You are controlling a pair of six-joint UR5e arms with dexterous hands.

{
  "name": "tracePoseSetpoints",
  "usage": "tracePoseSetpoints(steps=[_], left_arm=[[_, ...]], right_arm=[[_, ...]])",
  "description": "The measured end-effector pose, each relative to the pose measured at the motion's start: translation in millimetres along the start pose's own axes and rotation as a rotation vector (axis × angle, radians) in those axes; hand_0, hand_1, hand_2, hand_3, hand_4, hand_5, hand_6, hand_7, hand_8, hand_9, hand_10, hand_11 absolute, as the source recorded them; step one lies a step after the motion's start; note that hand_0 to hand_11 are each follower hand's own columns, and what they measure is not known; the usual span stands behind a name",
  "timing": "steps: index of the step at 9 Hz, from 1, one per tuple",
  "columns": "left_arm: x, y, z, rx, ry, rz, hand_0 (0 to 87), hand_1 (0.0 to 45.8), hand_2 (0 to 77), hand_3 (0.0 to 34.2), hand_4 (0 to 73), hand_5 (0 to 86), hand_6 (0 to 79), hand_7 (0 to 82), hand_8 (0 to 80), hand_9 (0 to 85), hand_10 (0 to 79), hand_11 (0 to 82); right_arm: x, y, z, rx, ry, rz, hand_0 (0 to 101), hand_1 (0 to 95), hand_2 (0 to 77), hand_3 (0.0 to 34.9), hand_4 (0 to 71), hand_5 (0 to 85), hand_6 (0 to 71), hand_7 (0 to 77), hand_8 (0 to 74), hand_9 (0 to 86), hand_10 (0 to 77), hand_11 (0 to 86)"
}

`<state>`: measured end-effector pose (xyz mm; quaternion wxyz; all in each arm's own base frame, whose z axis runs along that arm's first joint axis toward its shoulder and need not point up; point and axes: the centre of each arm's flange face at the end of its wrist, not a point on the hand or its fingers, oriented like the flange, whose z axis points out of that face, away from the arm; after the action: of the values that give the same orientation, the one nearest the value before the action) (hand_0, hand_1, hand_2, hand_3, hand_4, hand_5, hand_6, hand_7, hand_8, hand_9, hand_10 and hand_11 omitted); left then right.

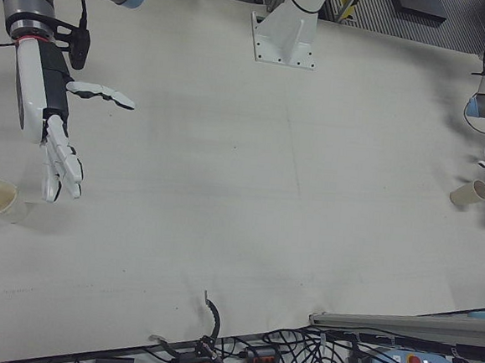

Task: Pour water
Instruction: 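Reach the left hand to the beige cup and close around it, then lift the beige cup off the table with the left hand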

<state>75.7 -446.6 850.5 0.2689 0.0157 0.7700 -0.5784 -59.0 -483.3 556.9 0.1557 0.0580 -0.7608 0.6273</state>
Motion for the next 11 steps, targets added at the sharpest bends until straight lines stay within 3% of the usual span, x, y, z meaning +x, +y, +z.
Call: tracePoseSetpoints(steps=[1, 2, 5, 6, 10, 11], left_arm=[[-3.4, 0.2, 10.8, -0.002, 0.0, 0.0, 50.8, 6.5, 0.5, 0.0, 13.1, 0.0, 6.5, 2.7, 0.5, 1.1, 0.5, 1.6], [-5.3, 0.5, 18.9, -0.004, 0.001, 0.0, 50.0, 13.1, 1.1, 0.0, 14.2, 0.0, 6.5, 2.7, 0.5, 1.1, 0.5, 1.6], [-14.3, 3.5, 27.0, -0.012, -0.015, 0.001, 50.6, 14.7, 1.1, 0.0, 15.8, 0.0, 6.5, 4.4, 0.5, 1.1, 0.5, 1.6], [-19.5, 5.9, 28.5, -0.018, -0.025, 0.0, 56.5, 22.4, 1.1, 0.0, 10.9, 0.0, 6.5, 4.4, 0.5, 1.1, 0.5, 2.2], [-36.6, 17.8, 38.1, -0.03, -0.034, -0.01, 58.9, 22.9, 1.1, 0.0, 13.1, 0.0, 6.5, 4.4, 0.5, 1.1, 0.5, 2.7], [-43.1, 22.5, 41.8, -0.035, -0.036, -0.015, 58.8, 24.0, 6.0, 0.0, 14.2, 0.0, 8.2, 4.4, 0.5, 1.1, 0.5, 2.7]], right_arm=[[1.1, 0.6, 0.0, -0.001, 0.003, -0.001, 51, 21.8, 16.4, 12.7, 0.0, 6.0, 11.4, 7.6, 1.1, 0.5, 0.5, 0.5], [1.9, 1.2, -0.2, -0.002, 0.004, -0.001, 51, 21.8, 16.4, 12.7, 0.0, 6.0, 11.4, 7.1, 1.1, 0.5, 0.5, 0.5], [3.7, 3.2, -0.3, -0.006, 0.009, -0.003, 52, 21.8, 16.4, 12.7, 0.0, 6.0, 11.4, 7.6, 1.1, 0.5, 0.0, 0.5], [4.0, 3.2, -0.6, -0.006, 0.01, -0.005, 52, 21.8, 16.4, 12.7, 0.0, 6.0, 11.4, 7.6, 1.1, 0.5, 0.5, 0.5], [4.3, 2.2, -1.9, -0.004, 0.012, -0.007, 52, 21.8, 16.4, 12.6, 0.0, 6.0, 10.9, 6.0, 1.1, 0.5, 0.5, 0.5], [4.5, 0.6, -3.3, -0.001, 0.013, -0.008, 52, 21.8, 16.4, 12.7, 0.0, 6.0, 9.8, 4.9, 0.5, 0.5, 0.5, 0.5]])
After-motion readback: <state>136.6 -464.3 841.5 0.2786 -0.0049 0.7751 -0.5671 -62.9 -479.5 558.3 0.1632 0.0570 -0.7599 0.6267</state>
